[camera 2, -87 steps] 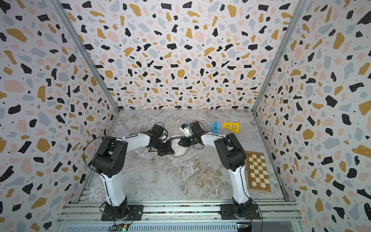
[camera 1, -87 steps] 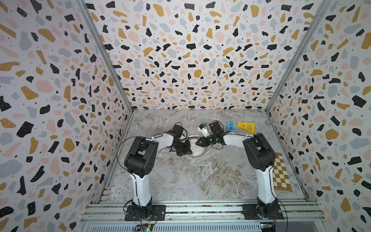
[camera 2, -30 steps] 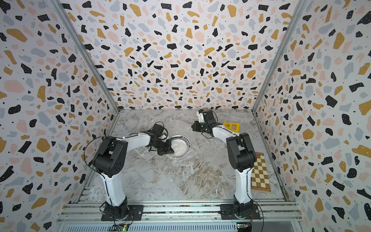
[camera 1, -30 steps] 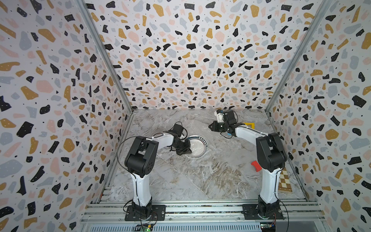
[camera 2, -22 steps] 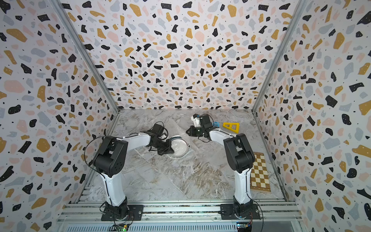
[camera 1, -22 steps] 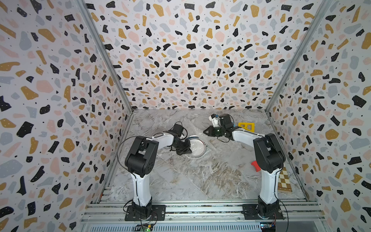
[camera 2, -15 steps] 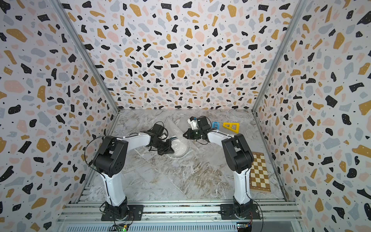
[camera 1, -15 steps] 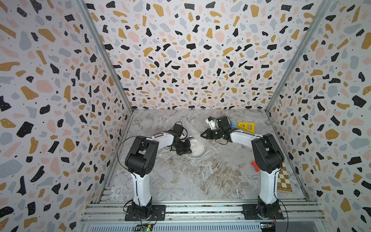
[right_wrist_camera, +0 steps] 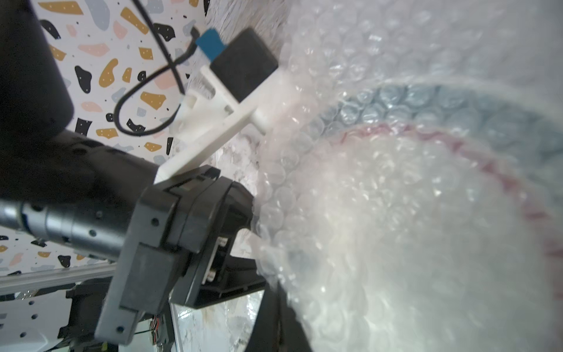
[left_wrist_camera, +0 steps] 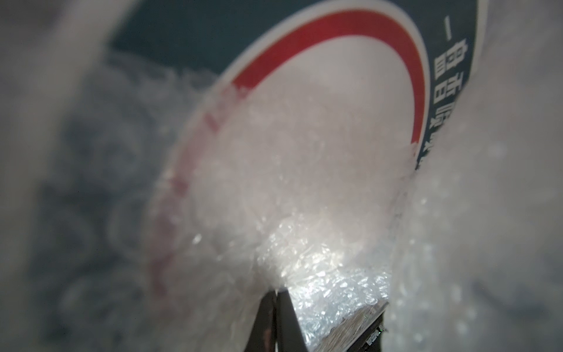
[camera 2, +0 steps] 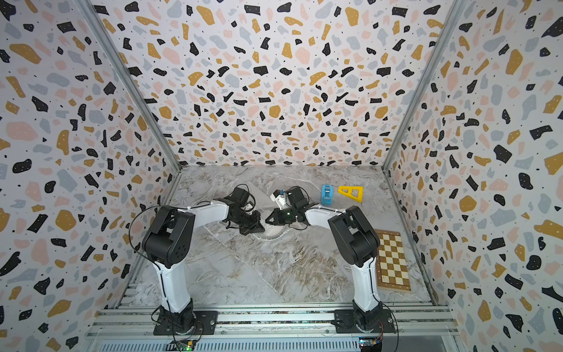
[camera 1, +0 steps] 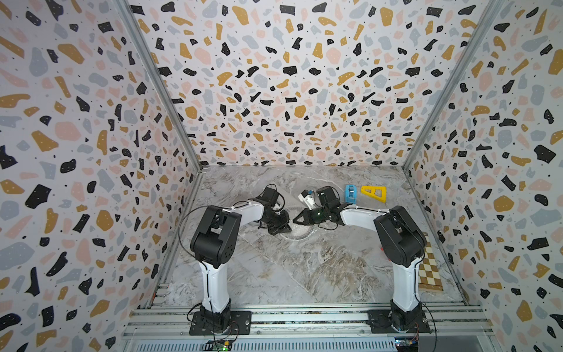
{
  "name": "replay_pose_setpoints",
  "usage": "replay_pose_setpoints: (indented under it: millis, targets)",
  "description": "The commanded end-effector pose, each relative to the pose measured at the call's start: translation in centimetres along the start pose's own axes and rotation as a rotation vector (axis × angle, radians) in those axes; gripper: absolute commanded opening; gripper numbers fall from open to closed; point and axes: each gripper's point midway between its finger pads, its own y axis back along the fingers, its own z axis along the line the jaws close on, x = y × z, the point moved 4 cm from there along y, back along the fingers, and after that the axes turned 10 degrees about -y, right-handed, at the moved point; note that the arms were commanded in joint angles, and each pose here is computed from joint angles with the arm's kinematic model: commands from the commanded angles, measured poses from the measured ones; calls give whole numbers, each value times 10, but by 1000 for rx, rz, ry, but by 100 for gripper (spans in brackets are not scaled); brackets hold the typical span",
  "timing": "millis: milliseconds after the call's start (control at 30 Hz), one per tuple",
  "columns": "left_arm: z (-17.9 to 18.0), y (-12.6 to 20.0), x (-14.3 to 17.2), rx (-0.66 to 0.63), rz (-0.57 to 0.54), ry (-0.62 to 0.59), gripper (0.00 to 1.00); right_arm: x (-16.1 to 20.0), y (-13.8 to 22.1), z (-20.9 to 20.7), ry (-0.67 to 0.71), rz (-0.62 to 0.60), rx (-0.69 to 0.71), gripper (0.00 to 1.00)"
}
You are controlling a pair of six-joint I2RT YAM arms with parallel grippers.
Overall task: Wrap dinner plates in bubble wrap
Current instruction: Wrap the plate in the bubble wrap.
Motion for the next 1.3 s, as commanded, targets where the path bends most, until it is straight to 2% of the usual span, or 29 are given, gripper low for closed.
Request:
replay_pose_setpoints:
  millis: [0, 67, 200, 300, 400, 567, 667, 800, 1000, 1100, 1267]
  targets:
    - [17, -10, -1, -66, 6, 26, 3, 0, 7, 16, 30, 3, -59, 0]
    - [18, -11, -1, -67, 9, 26, 4, 3, 12, 25, 62, 27, -87, 2]
    - [18, -12, -1, -63, 11, 30, 4, 8, 26, 42, 140, 53, -114, 14]
    - [17, -13, -2, -59, 13, 31, 4, 14, 34, 50, 188, 78, -124, 35]
    - [17, -13, -2, -57, 14, 32, 4, 16, 43, 58, 224, 81, -158, 46]
    - [18, -13, -1, -57, 16, 34, 4, -3, 64, 53, 182, 9, -169, 48]
    - [18, -14, -1, -57, 17, 33, 4, -26, 85, 43, 133, -90, -153, 48]
    - [17, -13, -2, -54, 14, 32, 4, -64, 121, 9, 91, -285, -17, 49]
    - [14, -13, -3, -49, 15, 30, 4, -94, 148, -60, 86, -454, 319, 66]
    - [14, -11, -3, -51, 15, 30, 4, -100, 148, -83, 75, -469, 423, 73]
    - [15, -12, -2, -49, 18, 34, 4, -110, 135, -115, -12, -447, 495, 77]
